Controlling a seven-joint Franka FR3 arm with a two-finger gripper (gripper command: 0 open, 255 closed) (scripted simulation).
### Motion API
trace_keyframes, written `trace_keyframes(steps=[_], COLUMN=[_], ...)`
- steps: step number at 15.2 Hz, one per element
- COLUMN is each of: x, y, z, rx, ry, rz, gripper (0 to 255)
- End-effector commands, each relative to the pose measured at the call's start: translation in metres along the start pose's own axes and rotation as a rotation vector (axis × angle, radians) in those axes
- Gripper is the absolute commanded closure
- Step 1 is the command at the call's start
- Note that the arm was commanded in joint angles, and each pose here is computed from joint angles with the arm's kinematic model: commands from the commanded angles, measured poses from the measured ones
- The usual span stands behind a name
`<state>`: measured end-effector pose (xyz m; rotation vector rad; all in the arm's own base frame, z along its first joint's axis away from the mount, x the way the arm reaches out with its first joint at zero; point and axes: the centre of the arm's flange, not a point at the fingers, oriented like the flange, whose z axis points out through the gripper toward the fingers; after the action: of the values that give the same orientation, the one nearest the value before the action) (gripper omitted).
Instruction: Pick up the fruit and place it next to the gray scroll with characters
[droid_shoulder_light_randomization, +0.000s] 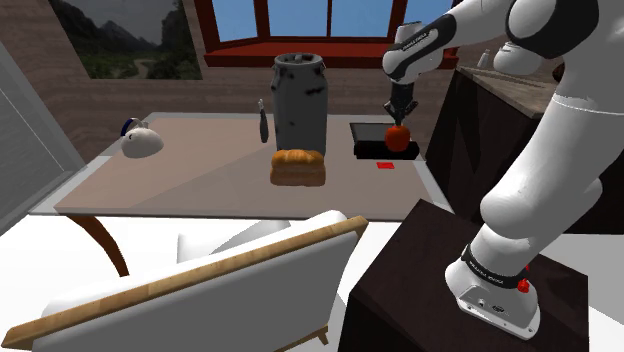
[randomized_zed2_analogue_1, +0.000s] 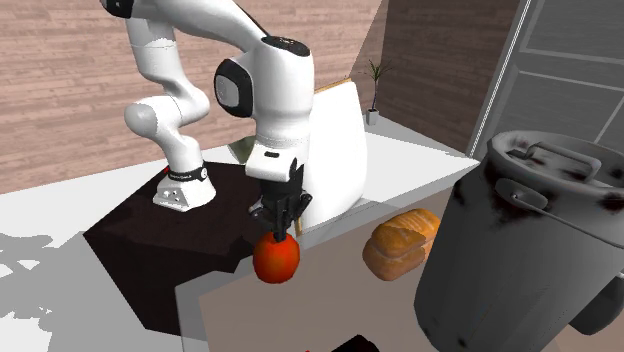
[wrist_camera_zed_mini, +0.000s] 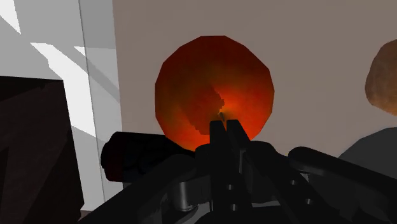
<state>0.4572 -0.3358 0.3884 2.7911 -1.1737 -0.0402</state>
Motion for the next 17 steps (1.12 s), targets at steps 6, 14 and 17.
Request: trace_keyframes(steps=[6, 14, 17], x=[0.037, 0.06, 0.059], y=[0.084, 0.134, 0.132], z=[0.009, 0.031, 0.046], rx=[0.0, 0.0, 0.0], ry=[0.0, 0.0, 0.0], rz=[-0.002, -0.002, -0.002], gripper=[255, 255, 255])
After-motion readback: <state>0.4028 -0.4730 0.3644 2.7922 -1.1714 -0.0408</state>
